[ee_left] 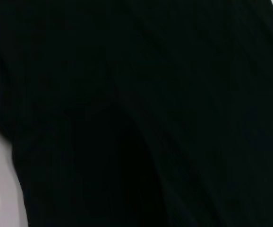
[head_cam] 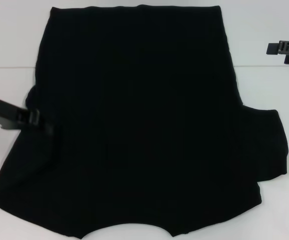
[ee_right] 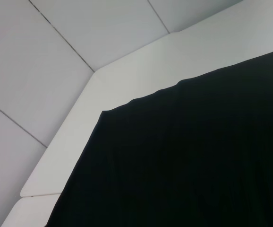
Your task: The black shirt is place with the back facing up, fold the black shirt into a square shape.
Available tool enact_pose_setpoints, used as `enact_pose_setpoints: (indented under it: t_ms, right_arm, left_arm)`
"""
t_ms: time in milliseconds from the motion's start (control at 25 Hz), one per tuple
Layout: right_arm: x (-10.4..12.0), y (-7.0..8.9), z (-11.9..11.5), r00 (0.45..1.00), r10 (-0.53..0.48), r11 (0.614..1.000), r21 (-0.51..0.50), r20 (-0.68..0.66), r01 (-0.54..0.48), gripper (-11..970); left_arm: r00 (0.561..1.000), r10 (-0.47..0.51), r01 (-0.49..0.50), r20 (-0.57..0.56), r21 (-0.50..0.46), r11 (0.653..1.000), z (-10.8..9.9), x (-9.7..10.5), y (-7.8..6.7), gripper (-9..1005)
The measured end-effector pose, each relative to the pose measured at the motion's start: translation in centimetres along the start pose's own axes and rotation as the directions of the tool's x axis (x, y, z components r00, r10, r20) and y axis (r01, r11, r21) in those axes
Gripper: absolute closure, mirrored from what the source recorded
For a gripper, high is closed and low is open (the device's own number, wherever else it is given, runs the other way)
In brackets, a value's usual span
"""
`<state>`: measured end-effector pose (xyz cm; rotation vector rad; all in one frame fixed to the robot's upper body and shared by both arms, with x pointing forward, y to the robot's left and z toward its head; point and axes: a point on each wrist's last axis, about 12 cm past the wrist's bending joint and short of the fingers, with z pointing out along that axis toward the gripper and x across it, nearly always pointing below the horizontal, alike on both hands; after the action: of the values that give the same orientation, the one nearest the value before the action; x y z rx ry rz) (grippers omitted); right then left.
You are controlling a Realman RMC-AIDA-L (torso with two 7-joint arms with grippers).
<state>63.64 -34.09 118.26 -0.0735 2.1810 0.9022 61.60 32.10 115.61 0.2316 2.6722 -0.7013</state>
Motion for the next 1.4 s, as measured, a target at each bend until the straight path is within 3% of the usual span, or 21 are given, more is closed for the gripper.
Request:
enact_pose_setpoints:
  t_ms: [120, 240, 400, 480, 560, 640, 840, 1120, 1280, 1400]
  right_arm:
    - [0.0, -0.1, 0.0, 1.000, -0.001, 1.000, 0.007, 0.003, 0.001, 99]
    - [0.0, -0.2, -0.1, 1.000, 0.000, 1.000, 0.012, 0.007, 0.000, 100]
    - [-0.1, -0.4, -0.4, 1.000, -0.001, 1.000, 0.018, 0.015, 0.001, 100]
    - [-0.1, -0.5, -0.5, 1.000, -0.012, 1.000, 0.018, 0.009, 0.012, 101]
    - [0.1, -0.6, -0.7, 1.000, -0.023, 1.000, 0.020, -0.003, 0.023, 101]
    - [0.4, -0.8, -1.0, 0.999, -0.031, 0.999, 0.028, -0.036, 0.032, 102]
    - [1.8, -2.0, -3.5, 0.983, -0.008, 0.995, 0.100, -0.184, 0.027, 103]
    - [4.3, -3.9, -7.0, 0.958, 0.148, 0.975, 0.198, -0.246, -0.100, 139]
    - [5.9, -4.5, -6.7, 0.933, 0.193, 0.968, 0.215, -0.305, -0.130, 210]
    - [6.8, -4.8, -5.9, 0.919, 0.217, 0.963, 0.223, -0.329, -0.148, 263]
  left_arm:
    - [0.998, 0.024, -0.022, -0.063, 0.023, 0.999, 0.6, 0.7, -0.6, 992]
    - [0.997, 0.004, 0.000, -0.071, 0.048, 0.999, 0.1, 1.5, -0.1, 992]
    - [0.990, -0.089, 0.077, 0.111, 0.114, 0.990, -2.9, 2.4, 2.3, 957]
    - [0.990, -0.089, 0.077, 0.111, 0.114, 0.990, -2.9, 2.4, 2.3, 934]
    - [0.976, -0.041, -0.008, 0.216, 0.223, 0.975, -4.4, 4.2, 3.4, 872]
    - [0.974, -0.011, -0.045, 0.227, 0.241, 0.969, -4.6, 5.2, 3.8, 773]
    - [0.972, 0.004, -0.066, 0.235, 0.253, 0.965, -3.7, 6.2, 3.6, 498]
    - [0.968, 0.028, -0.095, 0.249, 0.260, 0.961, -2.7, 5.2, 2.7, 373]
    - [0.966, 0.038, -0.108, 0.257, 0.268, 0.957, -2.5, 4.5, 2.1, 302]
    - [0.964, 0.041, -0.115, 0.264, 0.271, 0.956, -2.4, 4.2, 1.8, 303]
